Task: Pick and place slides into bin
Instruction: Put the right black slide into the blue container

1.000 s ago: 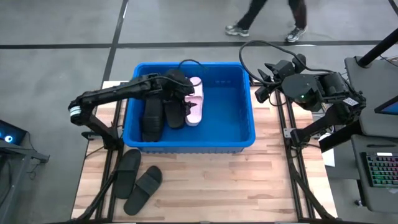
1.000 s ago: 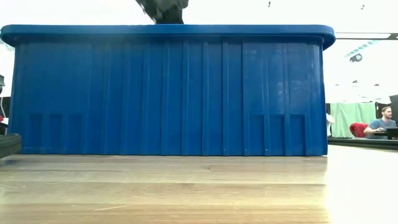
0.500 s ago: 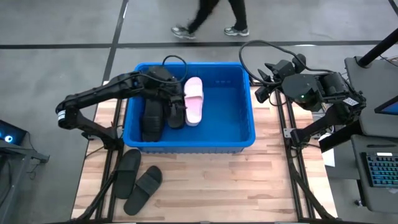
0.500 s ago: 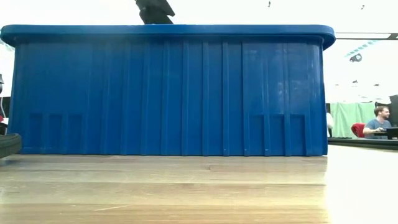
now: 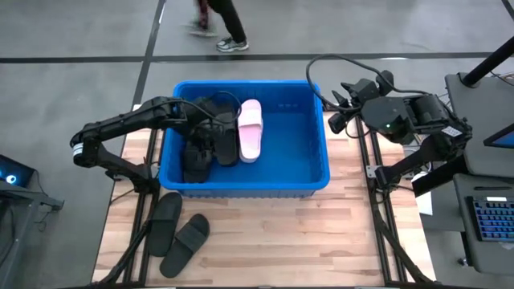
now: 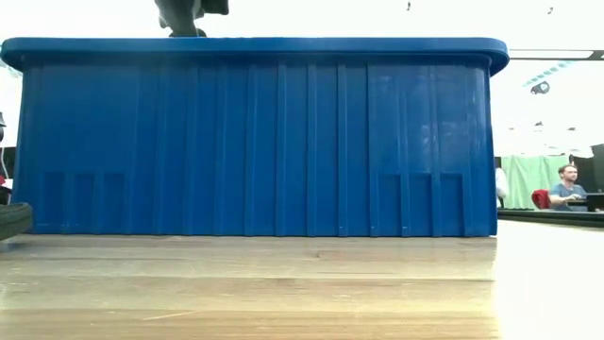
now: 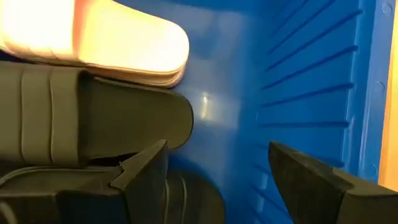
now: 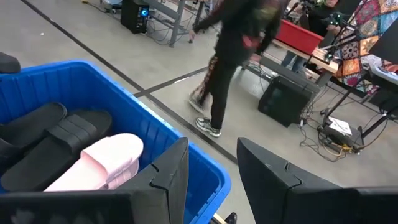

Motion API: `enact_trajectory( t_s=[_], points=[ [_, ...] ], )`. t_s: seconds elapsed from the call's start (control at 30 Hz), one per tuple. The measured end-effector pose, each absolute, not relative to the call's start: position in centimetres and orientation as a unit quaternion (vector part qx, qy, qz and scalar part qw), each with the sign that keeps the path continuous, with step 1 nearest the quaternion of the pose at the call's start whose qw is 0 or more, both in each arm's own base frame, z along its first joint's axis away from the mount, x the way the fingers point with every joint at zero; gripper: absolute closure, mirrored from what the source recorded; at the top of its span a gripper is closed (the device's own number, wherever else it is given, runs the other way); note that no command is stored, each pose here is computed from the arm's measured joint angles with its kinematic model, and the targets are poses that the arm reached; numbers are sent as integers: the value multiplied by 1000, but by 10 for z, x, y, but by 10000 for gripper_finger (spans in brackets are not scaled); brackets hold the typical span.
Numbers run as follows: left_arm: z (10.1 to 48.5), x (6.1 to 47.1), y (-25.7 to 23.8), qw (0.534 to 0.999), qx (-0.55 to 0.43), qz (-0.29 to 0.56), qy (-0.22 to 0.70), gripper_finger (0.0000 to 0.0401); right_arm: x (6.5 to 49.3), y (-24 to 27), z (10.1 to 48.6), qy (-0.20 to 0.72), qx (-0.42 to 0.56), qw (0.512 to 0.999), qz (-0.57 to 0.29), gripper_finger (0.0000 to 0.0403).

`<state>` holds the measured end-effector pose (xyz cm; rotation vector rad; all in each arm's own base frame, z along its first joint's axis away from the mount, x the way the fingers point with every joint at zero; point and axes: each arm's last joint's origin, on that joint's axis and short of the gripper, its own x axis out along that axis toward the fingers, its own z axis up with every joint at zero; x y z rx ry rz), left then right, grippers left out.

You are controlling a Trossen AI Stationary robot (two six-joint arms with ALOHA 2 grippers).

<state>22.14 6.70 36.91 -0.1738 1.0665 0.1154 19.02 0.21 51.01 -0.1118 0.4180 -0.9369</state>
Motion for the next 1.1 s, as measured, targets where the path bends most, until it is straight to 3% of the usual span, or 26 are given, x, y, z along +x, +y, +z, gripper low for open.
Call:
enact_trajectory(
  t_s=[0.37, 0.73, 1.1],
  points=[
    [374, 230, 58, 876, -149, -71, 454, 140, 197, 2, 499, 210, -48, 864, -455, 275],
    [377, 233, 25, 849, -207, -165, 458, 141, 198, -1, 498, 219, -62, 860, -457, 275],
    [378, 236, -17, 789, -321, -149, 503, 141, 186, -16, 503, 236, -91, 841, -478, 275]
  ],
)
